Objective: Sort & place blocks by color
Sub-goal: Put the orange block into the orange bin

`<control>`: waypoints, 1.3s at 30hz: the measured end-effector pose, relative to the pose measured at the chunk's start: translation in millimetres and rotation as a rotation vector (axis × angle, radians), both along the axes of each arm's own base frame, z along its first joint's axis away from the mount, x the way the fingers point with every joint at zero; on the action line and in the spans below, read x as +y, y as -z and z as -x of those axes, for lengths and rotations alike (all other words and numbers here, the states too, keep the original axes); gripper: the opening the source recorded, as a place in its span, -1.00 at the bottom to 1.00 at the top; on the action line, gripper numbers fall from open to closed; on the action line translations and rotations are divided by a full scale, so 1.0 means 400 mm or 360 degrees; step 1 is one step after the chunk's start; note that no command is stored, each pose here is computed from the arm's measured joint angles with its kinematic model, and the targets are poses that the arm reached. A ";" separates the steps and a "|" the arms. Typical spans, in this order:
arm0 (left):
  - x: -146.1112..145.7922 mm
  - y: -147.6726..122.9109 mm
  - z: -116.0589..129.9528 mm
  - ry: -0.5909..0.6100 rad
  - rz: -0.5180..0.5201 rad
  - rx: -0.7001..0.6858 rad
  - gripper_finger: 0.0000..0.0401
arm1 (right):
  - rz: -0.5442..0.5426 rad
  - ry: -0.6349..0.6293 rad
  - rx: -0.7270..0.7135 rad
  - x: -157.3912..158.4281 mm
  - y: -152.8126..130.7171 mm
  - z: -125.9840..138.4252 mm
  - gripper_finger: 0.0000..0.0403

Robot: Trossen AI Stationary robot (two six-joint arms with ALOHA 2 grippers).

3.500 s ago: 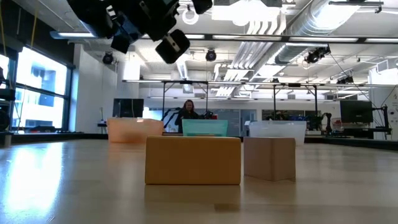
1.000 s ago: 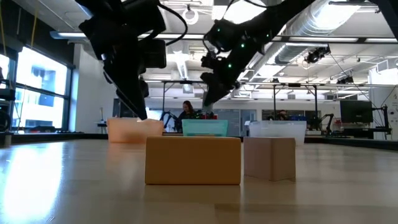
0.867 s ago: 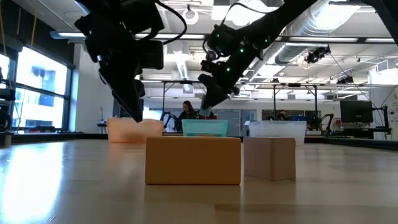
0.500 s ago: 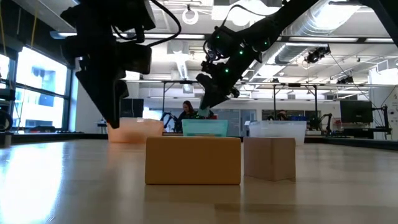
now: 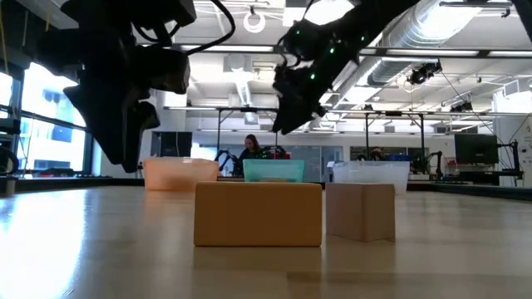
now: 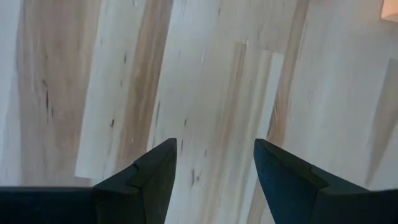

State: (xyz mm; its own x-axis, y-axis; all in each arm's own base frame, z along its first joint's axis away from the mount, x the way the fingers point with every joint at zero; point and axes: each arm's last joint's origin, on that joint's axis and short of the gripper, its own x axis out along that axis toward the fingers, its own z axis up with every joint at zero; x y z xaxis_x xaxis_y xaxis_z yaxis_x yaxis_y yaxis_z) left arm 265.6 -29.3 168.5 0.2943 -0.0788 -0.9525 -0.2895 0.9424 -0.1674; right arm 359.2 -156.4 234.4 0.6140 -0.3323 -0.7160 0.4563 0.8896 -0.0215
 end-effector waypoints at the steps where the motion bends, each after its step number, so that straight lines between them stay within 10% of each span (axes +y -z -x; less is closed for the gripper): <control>1: -0.003 0.000 0.001 0.0000 -0.0016 0.0001 0.00 | -0.0057 -0.0024 0.0002 0.013 -0.011 0.007 -0.05; 9: -0.007 0.001 0.005 -0.0011 -0.0064 0.0021 0.00 | -0.0398 -0.0278 0.0064 0.140 -0.041 0.018 -0.04; 18: -0.007 0.001 0.004 -0.0012 -0.0065 0.0016 0.00 | -0.0334 -0.0511 0.0186 0.282 -0.033 -0.002 -0.04; 39: -0.007 0.000 0.002 -0.0012 -0.0063 0.0003 0.00 | -0.0324 0.0102 0.0094 0.303 0.103 -0.094 -0.04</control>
